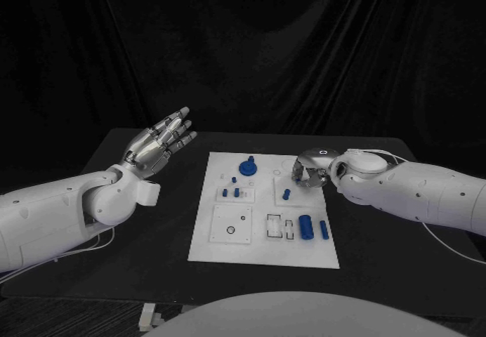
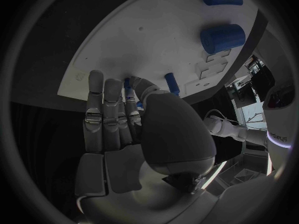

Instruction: Assemble the parts on the task board

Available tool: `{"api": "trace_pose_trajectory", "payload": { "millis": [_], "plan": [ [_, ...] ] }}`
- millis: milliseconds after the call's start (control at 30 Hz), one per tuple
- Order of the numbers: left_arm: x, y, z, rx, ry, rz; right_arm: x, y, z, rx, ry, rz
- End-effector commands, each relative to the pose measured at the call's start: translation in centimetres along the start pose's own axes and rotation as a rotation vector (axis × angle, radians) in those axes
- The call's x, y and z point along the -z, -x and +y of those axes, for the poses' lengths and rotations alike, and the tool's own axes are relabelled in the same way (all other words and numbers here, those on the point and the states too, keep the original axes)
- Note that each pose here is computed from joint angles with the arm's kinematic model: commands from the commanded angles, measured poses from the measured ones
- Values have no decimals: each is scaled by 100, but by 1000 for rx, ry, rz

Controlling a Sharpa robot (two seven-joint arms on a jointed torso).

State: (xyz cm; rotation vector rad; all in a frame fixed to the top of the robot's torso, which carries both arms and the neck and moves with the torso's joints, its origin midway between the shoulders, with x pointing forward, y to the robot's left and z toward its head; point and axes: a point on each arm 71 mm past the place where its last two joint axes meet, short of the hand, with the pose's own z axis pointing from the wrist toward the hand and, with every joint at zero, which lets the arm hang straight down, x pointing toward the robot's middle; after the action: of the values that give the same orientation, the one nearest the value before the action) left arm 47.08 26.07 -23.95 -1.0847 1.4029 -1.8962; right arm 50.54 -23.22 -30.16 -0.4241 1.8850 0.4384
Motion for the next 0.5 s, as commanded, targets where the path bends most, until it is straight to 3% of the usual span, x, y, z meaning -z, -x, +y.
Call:
{"api": "trace_pose_trajectory", "payload": {
  "millis": [33, 500],
  "plan": [
    [-5, -15, -26, 16, -55, 8, 0, -8, 10, 7, 13, -29],
    [-11, -21, 20, 24, -33, 15, -7, -38, 28, 4, 13, -19]
  ]
}}
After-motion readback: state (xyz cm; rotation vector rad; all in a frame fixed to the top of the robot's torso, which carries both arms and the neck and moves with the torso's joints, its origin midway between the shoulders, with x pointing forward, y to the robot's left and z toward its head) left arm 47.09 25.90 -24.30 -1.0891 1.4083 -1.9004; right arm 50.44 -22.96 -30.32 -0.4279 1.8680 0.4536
